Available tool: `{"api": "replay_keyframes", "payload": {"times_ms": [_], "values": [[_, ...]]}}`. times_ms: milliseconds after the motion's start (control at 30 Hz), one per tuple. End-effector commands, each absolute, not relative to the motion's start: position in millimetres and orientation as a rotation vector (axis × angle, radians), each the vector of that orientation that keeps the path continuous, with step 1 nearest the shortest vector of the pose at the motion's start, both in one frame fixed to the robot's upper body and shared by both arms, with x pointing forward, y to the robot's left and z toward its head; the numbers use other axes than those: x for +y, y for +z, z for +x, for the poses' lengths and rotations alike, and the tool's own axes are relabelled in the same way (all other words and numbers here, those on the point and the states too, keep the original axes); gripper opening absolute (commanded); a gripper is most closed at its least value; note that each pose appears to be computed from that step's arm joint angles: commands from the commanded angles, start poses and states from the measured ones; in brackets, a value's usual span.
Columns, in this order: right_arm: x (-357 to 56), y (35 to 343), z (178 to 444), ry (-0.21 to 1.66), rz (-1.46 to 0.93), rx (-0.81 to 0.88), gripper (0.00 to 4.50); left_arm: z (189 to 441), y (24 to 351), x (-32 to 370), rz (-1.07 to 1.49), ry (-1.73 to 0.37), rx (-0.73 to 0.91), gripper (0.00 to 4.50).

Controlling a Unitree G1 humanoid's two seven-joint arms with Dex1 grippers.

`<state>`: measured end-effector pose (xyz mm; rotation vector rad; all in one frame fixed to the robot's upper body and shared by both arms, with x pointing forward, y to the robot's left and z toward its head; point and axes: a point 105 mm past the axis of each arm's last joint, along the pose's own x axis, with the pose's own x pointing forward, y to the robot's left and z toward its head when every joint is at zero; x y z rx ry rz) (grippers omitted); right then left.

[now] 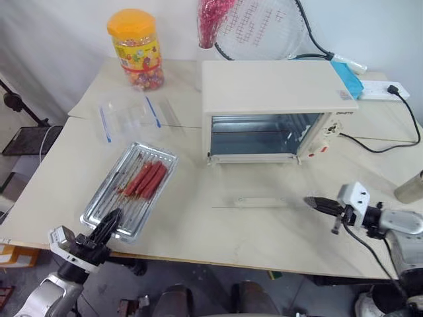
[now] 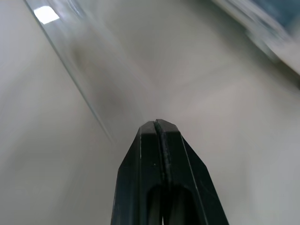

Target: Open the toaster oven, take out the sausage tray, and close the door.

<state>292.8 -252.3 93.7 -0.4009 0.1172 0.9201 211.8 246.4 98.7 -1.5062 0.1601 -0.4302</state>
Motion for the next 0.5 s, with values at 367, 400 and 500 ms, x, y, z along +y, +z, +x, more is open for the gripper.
{"api": "replay_keyframes", "payload": {"times_ms": [367, 400, 500], "values": [[-251.2, 234.8, 305.8, 0.697, 0.076, -0.345, 0.03, 214.3, 118.6, 236.2, -1.454, -0.564, 0.174, 0.00], [-251.2, 245.6, 303.9, 0.688, 0.099, -0.374, 0.03, 212.0, 119.6, 235.4, -1.441, -0.592, 0.198, 0.00], [-246.4, 250.8, 293.7, 0.686, 0.052, -0.360, 0.03, 206.3, 122.0, 234.1, -1.408, -0.667, 0.271, 0.00]]}}
